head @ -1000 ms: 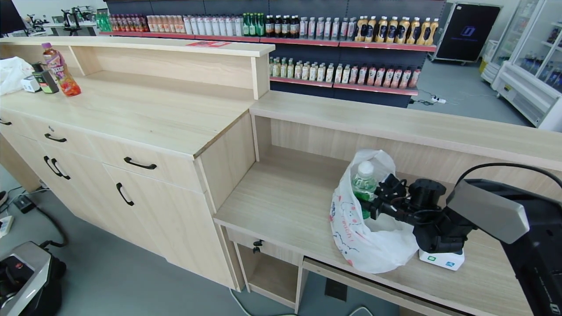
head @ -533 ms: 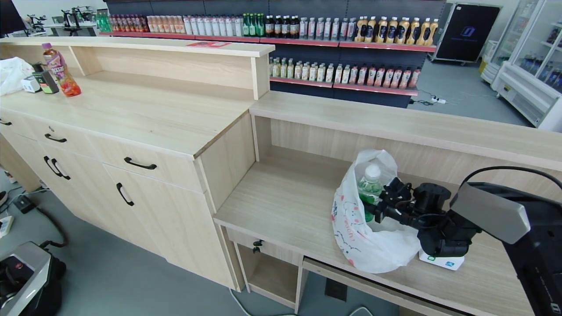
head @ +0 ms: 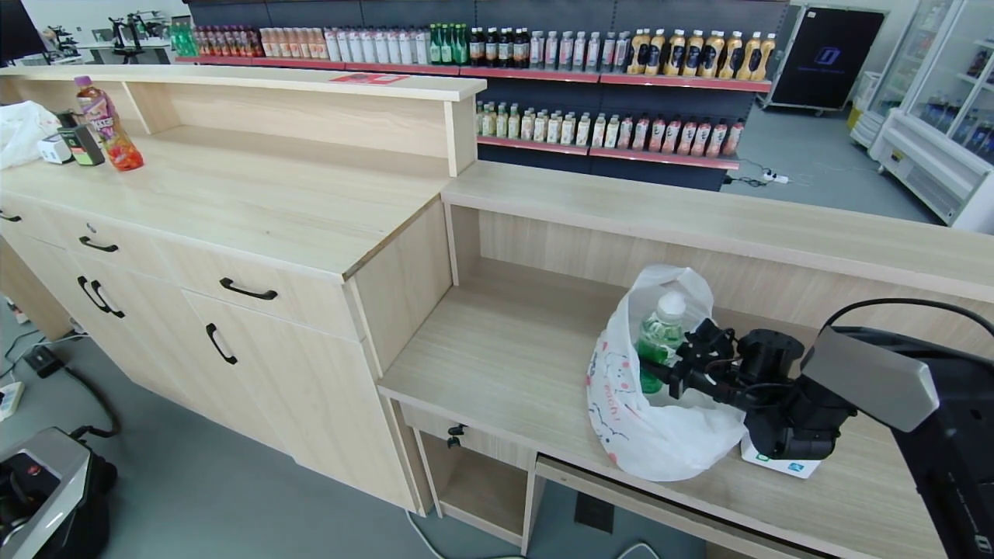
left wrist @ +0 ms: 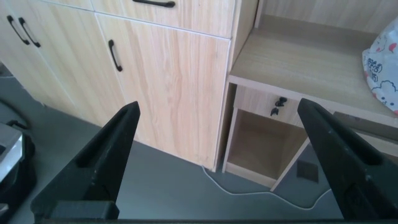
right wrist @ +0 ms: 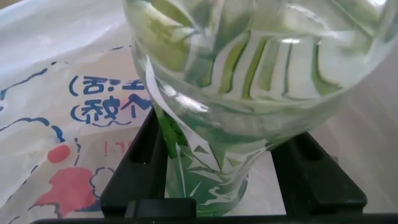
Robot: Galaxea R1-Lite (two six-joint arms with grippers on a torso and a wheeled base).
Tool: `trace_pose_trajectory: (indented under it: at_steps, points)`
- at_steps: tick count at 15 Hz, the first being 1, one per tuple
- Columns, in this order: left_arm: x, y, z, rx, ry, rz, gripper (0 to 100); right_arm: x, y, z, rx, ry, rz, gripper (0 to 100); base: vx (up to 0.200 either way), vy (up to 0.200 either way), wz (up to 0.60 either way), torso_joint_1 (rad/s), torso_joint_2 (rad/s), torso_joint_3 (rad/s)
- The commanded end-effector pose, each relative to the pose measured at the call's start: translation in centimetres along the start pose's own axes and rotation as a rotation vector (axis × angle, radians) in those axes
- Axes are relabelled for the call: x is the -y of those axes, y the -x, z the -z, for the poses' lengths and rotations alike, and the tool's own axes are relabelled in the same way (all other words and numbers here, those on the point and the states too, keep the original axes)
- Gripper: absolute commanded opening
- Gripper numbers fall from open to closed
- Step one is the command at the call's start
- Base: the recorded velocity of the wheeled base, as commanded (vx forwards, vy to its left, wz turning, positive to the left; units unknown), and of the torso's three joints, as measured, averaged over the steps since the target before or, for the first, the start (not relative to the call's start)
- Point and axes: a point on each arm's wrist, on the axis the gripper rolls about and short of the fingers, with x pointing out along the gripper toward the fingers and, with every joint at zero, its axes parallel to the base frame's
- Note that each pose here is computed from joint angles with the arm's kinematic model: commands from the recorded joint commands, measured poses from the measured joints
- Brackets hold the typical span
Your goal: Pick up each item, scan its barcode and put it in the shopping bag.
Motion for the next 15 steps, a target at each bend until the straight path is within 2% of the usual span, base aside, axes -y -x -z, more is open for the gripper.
trace_pose_trajectory:
  at_steps: [1,3,4,6,9,12,14,15]
  points:
    - [0.0,0.0,0.0,0.002,0.001,-0.001,100,-0.3,0.5,0.5,-0.016,-0.013,-0.002,0,0.0,0.0,0.0,0.0,0.0,0.0]
    - [0.0,0.0,0.0,0.002,0.0,-0.001,100,-0.4,0.6,0.4,-0.019,-0.016,-0.003,0,0.0,0.0,0.0,0.0,0.0,0.0]
    - [0.0,0.0,0.0,0.002,0.0,-0.001,100,-0.4,0.6,0.2,-0.017,-0.014,-0.003,100,0.0,0.0,0.0,0.0,0.0,0.0]
    - [0.0,0.0,0.0,0.002,0.001,-0.001,100,0.1,0.6,-1.4,0.005,-0.001,0.004,100,0.0,0.0,0.0,0.0,0.0,0.0]
    - [0.0,0.0,0.0,0.002,0.001,-0.001,100,0.8,1.2,-6.1,0.051,0.028,0.013,100,0.0,0.0,0.0,0.0,0.0,0.0]
    - [0.0,0.0,0.0,0.002,0.001,-0.001,100,1.1,4.4,-12.0,0.008,0.043,0.032,100,0.0,0.0,0.0,0.0,0.0,0.0]
    - [0.0,0.0,0.0,0.0,0.0,-0.001,100,0.9,7.7,-17.1,-0.04,0.022,0.048,100,0.0,0.0,0.0,0.0,0.0,0.0]
    - [0.0,0.0,0.0,0.002,0.0,-0.001,100,0.8,8.0,-17.6,-0.043,0.021,0.052,100,0.0,0.0,0.0,0.0,0.0,0.0]
